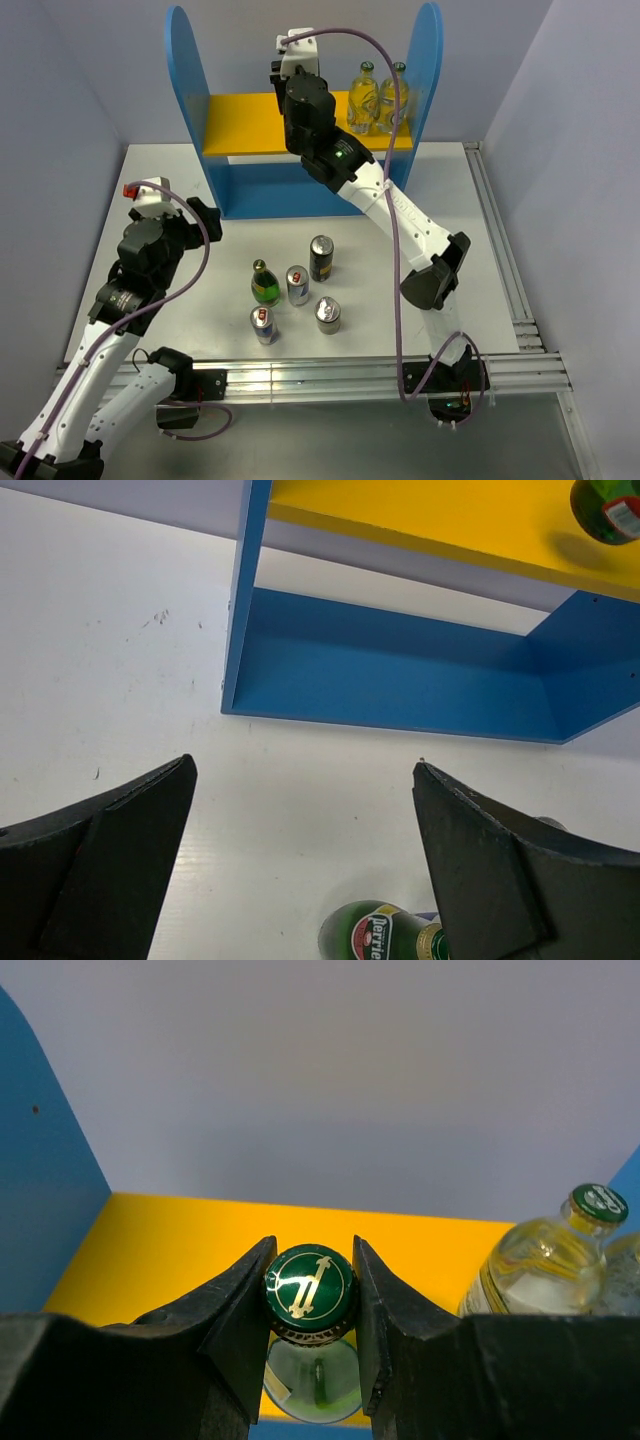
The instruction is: Place and organize the beverage onto the shelf
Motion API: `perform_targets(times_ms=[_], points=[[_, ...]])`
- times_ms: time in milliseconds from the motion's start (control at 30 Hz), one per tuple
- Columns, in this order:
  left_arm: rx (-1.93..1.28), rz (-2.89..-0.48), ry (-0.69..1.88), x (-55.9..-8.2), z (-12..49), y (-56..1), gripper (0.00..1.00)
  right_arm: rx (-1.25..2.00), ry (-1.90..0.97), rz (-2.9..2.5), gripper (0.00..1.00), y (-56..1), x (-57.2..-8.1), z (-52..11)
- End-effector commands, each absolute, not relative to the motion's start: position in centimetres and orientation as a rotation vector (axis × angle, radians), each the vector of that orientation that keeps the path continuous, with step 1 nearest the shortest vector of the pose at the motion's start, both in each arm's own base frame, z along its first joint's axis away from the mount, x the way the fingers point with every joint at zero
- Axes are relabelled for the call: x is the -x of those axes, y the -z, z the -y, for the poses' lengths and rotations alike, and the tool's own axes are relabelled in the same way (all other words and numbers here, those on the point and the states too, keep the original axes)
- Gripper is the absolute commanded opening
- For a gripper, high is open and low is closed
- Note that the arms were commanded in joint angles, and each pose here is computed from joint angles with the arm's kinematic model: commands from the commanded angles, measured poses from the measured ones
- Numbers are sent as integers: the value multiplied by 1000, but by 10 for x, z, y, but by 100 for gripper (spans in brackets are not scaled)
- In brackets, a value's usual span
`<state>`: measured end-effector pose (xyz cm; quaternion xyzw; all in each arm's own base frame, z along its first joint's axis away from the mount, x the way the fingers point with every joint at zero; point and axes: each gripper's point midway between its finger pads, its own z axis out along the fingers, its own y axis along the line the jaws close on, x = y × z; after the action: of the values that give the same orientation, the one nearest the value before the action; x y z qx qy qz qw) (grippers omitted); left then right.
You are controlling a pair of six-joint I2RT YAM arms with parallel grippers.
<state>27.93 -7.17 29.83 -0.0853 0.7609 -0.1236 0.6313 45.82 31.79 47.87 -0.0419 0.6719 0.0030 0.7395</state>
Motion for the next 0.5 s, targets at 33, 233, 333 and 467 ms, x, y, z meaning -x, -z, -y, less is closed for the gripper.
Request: perform_targets(times_ms=[33,233,333,467], points=[[161,-1742,293,-280,76,-299,96,-81,-210,-1235,0,-568,-451,-298],[160,-1754,287,-282,77,-296,96,-81,-253,-1246,0,-556,-470,-303],[160,-1757,286,-283,77,-295,96,-64,-247,-1260,0,-545,-477,-312],[159,-1757,287,-283,77,-296,96,-48,-240,-1286,0,-529,-487,-319]])
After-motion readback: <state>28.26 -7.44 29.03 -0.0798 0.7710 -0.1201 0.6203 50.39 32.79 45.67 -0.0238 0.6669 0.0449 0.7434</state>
